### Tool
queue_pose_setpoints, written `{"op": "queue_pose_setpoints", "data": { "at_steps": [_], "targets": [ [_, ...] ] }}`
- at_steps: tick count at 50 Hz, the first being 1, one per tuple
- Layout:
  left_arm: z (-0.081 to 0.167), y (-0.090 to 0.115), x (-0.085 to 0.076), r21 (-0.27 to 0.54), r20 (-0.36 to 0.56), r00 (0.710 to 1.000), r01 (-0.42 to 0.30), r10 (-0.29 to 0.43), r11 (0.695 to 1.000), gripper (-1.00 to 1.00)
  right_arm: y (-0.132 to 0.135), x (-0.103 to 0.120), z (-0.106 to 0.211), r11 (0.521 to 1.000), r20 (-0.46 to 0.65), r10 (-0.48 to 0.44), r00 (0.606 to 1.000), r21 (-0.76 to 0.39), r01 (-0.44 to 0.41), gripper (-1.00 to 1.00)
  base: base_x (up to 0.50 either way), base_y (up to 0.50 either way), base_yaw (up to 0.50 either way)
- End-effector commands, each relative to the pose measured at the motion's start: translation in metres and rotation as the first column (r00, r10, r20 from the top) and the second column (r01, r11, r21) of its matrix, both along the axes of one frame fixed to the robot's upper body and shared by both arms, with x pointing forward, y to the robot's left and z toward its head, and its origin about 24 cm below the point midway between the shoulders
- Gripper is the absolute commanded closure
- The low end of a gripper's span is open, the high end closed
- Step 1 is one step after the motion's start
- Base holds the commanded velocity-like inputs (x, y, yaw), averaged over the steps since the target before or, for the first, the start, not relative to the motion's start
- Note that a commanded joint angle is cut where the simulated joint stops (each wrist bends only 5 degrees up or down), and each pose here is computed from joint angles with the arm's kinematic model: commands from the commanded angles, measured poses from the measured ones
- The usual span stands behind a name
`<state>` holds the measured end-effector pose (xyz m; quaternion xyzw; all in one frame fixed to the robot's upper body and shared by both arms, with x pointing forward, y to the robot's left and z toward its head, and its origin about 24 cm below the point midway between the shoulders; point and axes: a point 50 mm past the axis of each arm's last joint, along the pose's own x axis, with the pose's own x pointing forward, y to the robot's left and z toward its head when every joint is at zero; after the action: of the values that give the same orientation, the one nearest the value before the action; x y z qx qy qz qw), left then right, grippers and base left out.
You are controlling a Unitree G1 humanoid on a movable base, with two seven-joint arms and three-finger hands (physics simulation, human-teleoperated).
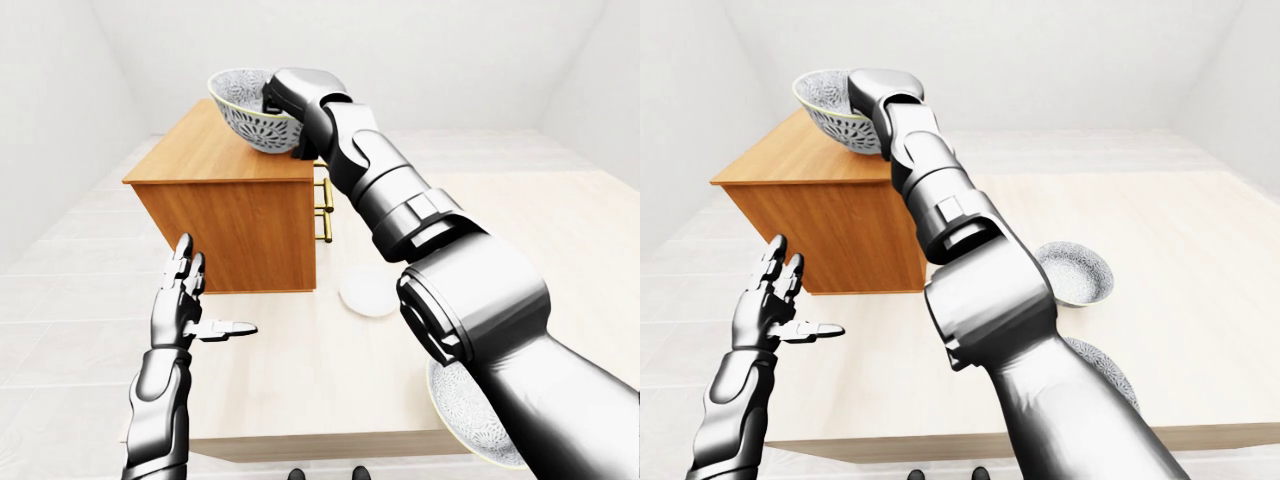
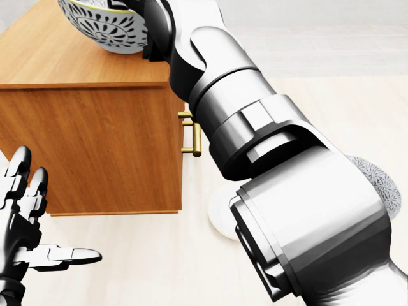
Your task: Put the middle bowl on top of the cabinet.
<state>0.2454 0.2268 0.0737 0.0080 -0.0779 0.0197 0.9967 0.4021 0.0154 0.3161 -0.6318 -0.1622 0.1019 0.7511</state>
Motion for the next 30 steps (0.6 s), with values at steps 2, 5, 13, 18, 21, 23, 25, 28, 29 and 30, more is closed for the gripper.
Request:
{"op": "queue_pose_setpoints", "data": {
  "at_steps": [2,5,13,18,21,23,25,28,29,30],
  "targets": [
    [-0.002,-0.001,0.001,0.004,-0.005,1.000,0.001,-0.001,1.000,-1.00,-0.004,0.003,-0.006,0.999,-0.009,-0.019,1.000,-0.028,0.019,-0.07,0.00,0.00,0.00],
    [-0.003,0.000,0.002,0.005,-0.005,1.000,0.000,0.000,1.000,-1.00,-0.004,0.002,-0.004,0.999,-0.006,-0.017,1.000,-0.028,0.017,-0.33,0.00,0.00,0.00],
    [-0.005,-0.001,0.002,0.006,-0.010,1.000,0.002,-0.002,1.000,-1.00,-0.005,0.002,0.000,1.000,0.008,-0.018,1.000,-0.015,0.019,-1.00,0.00,0.00,0.00],
    [-0.005,-0.001,0.003,0.008,-0.011,1.000,0.002,-0.001,1.000,-1.00,-0.005,0.002,0.000,1.000,0.011,-0.020,1.000,-0.014,0.020,-1.00,0.00,0.00,0.00],
    [-0.005,-0.002,0.002,0.008,-0.012,1.000,0.002,-0.002,1.000,-1.00,-0.005,0.002,0.001,1.000,0.012,-0.021,1.000,-0.016,0.021,-1.00,0.00,0.00,0.00],
    [-0.006,-0.002,0.002,0.008,-0.012,1.000,0.003,-0.003,1.000,-1.00,-0.005,0.002,0.001,1.000,0.012,-0.020,1.000,-0.016,0.020,-1.00,0.00,0.00,0.00],
    [-0.007,-0.002,0.002,0.010,-0.014,1.000,0.003,-0.003,1.000,-1.00,-0.006,0.002,0.002,1.000,0.014,-0.021,1.000,-0.011,0.021,-1.00,0.00,0.00,0.00],
    [-0.008,-0.002,0.003,0.012,-0.016,1.000,0.003,-0.003,1.000,-1.00,-0.006,0.002,0.004,1.000,0.018,-0.022,1.000,-0.012,0.023,-1.00,0.00,0.00,0.00],
    [-0.008,-0.002,0.003,0.012,-0.017,1.000,0.004,-0.004,1.000,-1.00,-0.006,0.001,0.006,1.000,0.020,-0.019,1.000,0.001,0.019,-1.00,0.00,0.00,0.00],
    [-0.008,-0.002,0.003,0.012,-0.017,1.000,0.003,-0.002,1.000,-1.00,-0.007,0.001,0.007,1.000,0.021,-0.022,1.000,-0.001,0.022,-1.00,0.00,0.00,0.00]
  ]
}}
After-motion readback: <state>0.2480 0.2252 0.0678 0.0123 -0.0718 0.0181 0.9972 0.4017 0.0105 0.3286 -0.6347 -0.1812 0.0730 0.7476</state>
